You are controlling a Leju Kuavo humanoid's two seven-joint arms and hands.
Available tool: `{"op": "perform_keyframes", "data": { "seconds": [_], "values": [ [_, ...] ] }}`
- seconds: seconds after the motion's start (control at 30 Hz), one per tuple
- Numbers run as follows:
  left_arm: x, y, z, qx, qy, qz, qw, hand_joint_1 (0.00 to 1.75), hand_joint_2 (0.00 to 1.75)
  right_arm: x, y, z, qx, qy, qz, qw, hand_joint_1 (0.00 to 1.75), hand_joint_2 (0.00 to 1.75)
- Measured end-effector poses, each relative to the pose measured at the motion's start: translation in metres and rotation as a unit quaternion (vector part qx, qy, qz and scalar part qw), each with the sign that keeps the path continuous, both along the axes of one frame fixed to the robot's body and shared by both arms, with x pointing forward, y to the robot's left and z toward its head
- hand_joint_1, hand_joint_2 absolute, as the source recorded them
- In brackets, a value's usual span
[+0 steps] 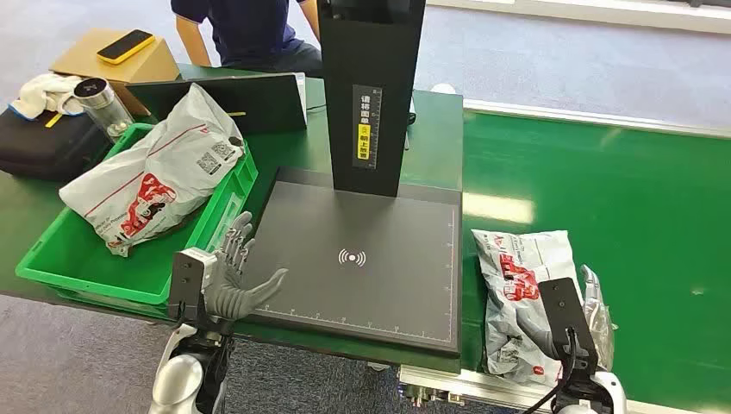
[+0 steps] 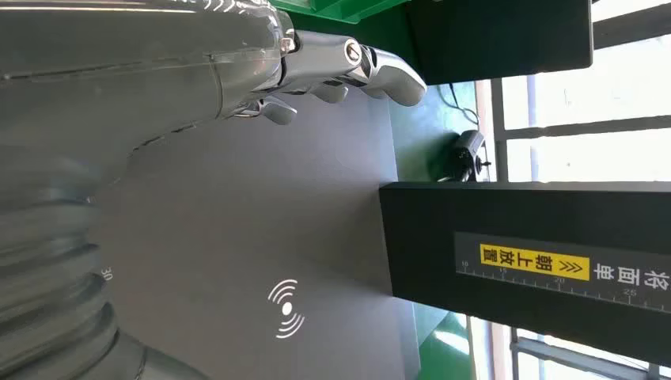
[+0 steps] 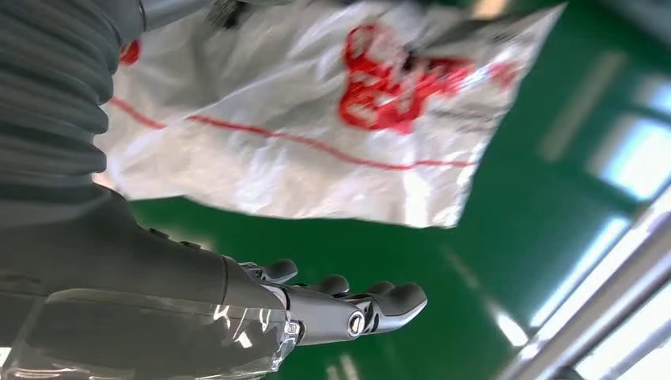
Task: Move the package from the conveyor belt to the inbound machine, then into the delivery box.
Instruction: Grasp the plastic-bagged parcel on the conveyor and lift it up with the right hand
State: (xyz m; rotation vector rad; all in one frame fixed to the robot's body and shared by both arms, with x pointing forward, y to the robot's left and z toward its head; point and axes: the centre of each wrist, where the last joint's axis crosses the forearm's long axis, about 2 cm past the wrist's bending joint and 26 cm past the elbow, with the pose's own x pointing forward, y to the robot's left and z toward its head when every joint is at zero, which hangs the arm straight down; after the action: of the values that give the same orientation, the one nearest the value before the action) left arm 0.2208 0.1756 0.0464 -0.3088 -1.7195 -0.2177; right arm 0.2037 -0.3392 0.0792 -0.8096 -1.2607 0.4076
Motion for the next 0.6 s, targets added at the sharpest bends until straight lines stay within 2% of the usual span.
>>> {"op": "perform_keyframes", "data": {
  "seconds": [0.07, 0.3, 0.47, 0.6],
  "values": [
    [0.000, 0.000, 0.000, 0.001, 0.001, -0.001, 1.000, 0.00, 1.75, -0.001, -0.003, -0.004, -0.006, 0.025, -0.011, 1.000, 0.00, 1.75],
    [0.004, -0.002, 0.002, 0.004, 0.001, -0.005, 1.000, 0.00, 1.75, -0.005, -0.013, -0.033, -0.018, 0.174, -0.053, 0.983, 0.00, 1.75],
    [0.007, -0.004, 0.003, 0.007, 0.005, -0.009, 1.000, 0.00, 1.75, -0.008, -0.012, -0.064, -0.013, 0.303, -0.025, 0.953, 0.00, 1.75],
    [0.008, -0.005, 0.003, 0.008, 0.006, -0.010, 1.000, 0.00, 1.75, -0.004, -0.011, -0.074, -0.003, 0.325, -0.008, 0.946, 0.00, 1.75]
  ]
}}
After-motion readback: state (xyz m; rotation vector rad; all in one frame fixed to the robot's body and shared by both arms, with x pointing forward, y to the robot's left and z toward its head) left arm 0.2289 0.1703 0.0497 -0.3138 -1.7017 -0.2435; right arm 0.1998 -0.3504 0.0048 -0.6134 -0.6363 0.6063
